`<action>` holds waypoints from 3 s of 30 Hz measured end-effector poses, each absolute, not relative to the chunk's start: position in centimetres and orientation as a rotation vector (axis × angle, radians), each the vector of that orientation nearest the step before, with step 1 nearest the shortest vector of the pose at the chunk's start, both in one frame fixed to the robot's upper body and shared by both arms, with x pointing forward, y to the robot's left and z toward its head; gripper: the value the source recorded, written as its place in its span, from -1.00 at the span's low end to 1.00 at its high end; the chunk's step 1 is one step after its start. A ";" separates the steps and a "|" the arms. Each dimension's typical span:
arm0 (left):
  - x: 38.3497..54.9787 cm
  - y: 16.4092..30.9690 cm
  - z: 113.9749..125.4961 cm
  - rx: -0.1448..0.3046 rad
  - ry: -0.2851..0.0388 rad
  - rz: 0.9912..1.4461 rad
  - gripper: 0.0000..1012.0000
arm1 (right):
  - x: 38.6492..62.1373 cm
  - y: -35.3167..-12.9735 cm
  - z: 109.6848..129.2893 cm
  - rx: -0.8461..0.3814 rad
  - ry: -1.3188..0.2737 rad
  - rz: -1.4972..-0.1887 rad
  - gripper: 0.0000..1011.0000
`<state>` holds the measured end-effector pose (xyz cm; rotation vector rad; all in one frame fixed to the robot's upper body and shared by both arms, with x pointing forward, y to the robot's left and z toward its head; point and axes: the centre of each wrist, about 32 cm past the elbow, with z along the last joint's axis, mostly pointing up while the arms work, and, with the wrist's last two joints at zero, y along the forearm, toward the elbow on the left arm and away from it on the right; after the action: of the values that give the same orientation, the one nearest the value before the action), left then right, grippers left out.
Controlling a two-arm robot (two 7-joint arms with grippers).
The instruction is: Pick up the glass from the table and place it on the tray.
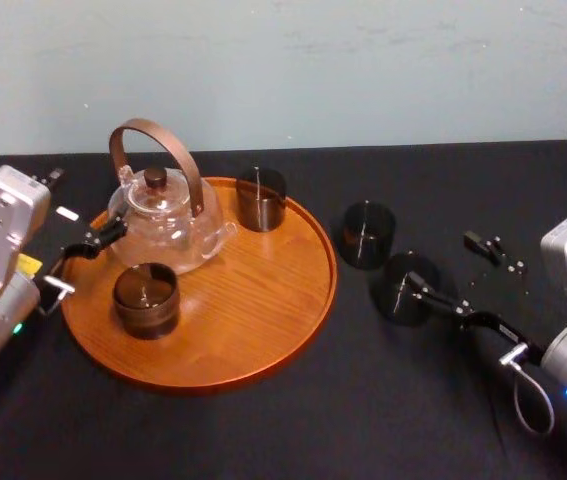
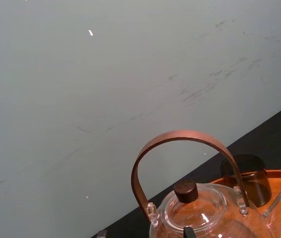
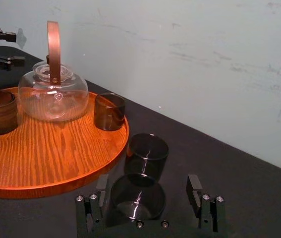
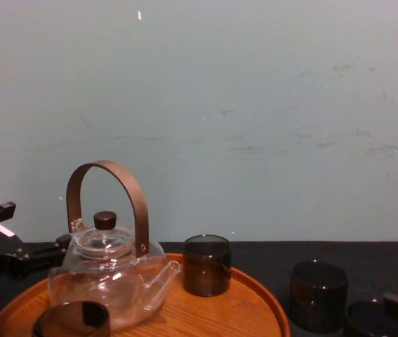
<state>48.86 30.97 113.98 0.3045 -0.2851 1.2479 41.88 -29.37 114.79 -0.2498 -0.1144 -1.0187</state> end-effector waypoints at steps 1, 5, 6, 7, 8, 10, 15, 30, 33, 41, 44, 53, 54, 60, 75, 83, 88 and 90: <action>48.9 31.0 114.0 0.305 -0.285 1.248 0.98 | 41.9 -29.4 114.7 -0.250 -0.111 -1.018 0.98; 48.9 31.0 114.0 0.304 -0.285 1.248 0.98 | 41.9 -29.4 114.5 -0.252 -0.097 -1.014 0.98; 48.9 31.0 114.0 0.304 -0.285 1.248 0.98 | 41.9 -29.4 114.4 -0.252 -0.095 -1.013 0.98; 48.9 31.0 114.0 0.304 -0.285 1.248 0.98 | 41.9 -29.5 114.3 -0.253 -0.090 -1.009 0.98; 48.9 31.0 114.0 0.305 -0.285 1.248 0.98 | 41.9 -29.5 114.2 -0.253 -0.087 -1.007 0.98; 48.9 31.0 114.0 0.304 -0.285 1.248 0.98 | 41.9 -29.5 114.2 -0.254 -0.084 -1.005 0.98; 48.9 31.0 114.0 0.305 -0.285 1.248 0.98 | 41.9 -29.3 113.7 -0.261 -0.069 -0.994 0.98; 48.9 31.0 114.0 0.305 -0.285 1.248 0.98 | 42.3 -29.4 112.7 -0.276 -0.037 -0.985 0.98; 48.9 31.0 114.0 0.304 -0.285 1.248 0.98 | 42.3 -29.4 112.5 -0.277 -0.029 -0.984 0.98; 48.9 31.0 114.0 0.304 -0.285 1.248 0.98 | 42.7 -29.3 112.2 -0.278 -0.014 -0.982 0.98; 48.9 31.0 114.0 0.304 -0.285 1.248 0.98 | 42.8 -29.3 112.1 -0.278 -0.010 -0.981 0.98; 48.9 31.0 114.0 0.304 -0.285 1.248 0.98 | 43.2 -29.2 111.6 -0.281 0.004 -0.979 0.98; 48.9 31.0 114.0 0.304 -0.285 1.248 0.98 | 43.2 -29.2 111.6 -0.281 0.004 -0.979 0.98; 48.9 31.0 114.0 0.305 -0.285 1.248 0.98 | 43.8 -29.1 111.4 -0.280 0.007 -0.976 0.98; 48.9 31.0 114.0 0.304 -0.285 1.248 0.98 | 45.3 -28.7 111.2 -0.280 0.013 -0.966 0.98; 48.9 31.0 114.0 0.304 -0.285 1.248 0.98 | 45.4 -28.7 111.1 -0.279 0.018 -0.967 0.98; 48.9 31.0 114.0 0.305 -0.285 1.248 0.98 | 45.4 -28.7 111.1 -0.280 0.017 -0.967 0.98; 48.9 31.0 114.0 0.305 -0.285 1.248 0.98 | 45.4 -28.7 111.1 -0.279 0.016 -0.967 0.91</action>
<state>48.86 30.97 113.98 0.3046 -0.2850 1.2481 45.41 -28.67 111.13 -0.2794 0.0165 -0.9667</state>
